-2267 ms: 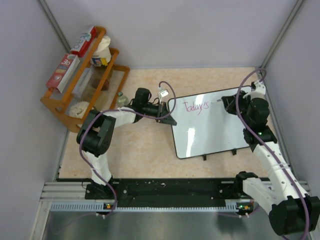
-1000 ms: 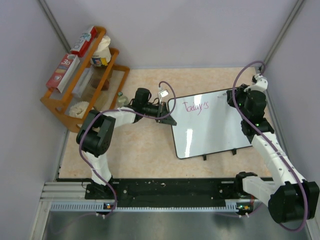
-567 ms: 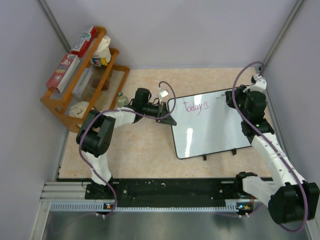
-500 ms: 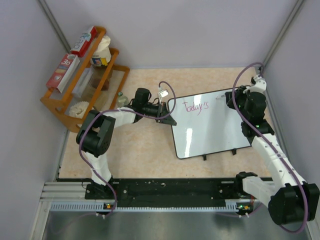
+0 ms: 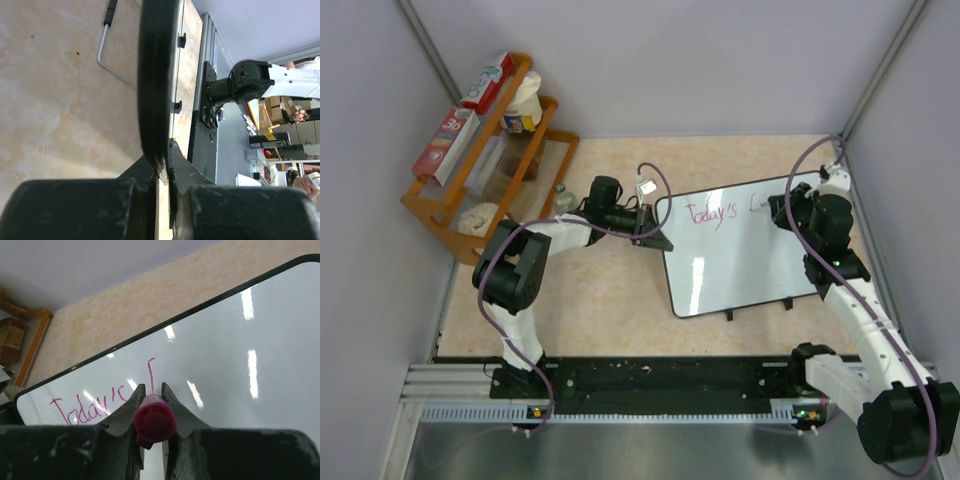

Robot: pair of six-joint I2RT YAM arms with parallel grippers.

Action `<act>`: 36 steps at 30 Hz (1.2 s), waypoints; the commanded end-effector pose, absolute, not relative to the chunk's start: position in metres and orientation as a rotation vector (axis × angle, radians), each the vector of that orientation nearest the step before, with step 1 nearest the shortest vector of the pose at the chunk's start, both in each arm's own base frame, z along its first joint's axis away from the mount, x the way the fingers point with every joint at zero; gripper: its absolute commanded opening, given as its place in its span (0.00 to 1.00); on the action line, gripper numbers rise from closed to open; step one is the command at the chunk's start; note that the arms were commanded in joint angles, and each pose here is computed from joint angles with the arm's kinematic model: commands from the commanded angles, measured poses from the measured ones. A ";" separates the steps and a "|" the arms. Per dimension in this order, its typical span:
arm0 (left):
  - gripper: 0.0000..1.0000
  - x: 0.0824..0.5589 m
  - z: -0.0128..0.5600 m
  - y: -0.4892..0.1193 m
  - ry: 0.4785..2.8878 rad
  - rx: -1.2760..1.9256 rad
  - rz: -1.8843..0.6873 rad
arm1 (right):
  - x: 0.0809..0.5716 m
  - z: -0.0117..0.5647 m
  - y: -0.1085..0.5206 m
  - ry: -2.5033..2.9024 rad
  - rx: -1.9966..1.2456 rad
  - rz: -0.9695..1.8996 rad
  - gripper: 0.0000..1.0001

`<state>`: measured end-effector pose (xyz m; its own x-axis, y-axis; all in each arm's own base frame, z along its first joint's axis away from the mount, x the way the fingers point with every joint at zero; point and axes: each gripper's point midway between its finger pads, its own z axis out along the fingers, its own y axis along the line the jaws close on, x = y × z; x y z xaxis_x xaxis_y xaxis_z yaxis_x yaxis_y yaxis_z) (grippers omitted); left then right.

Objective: Write a sentence on the whiteboard

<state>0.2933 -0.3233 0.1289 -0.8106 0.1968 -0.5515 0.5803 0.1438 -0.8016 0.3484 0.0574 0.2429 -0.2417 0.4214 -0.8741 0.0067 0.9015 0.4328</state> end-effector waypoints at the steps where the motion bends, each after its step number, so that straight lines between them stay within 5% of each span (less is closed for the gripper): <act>1: 0.00 0.272 0.118 -0.322 2.114 0.843 -1.702 | 0.339 0.235 0.054 1.802 0.310 0.389 0.00; 21: 0.00 0.272 0.116 -0.322 2.120 0.840 -1.701 | 0.338 0.300 0.066 1.632 0.290 0.515 0.00; 36: 0.00 0.272 0.115 -0.321 2.123 0.838 -1.703 | 0.362 0.276 0.060 1.697 0.309 0.438 0.00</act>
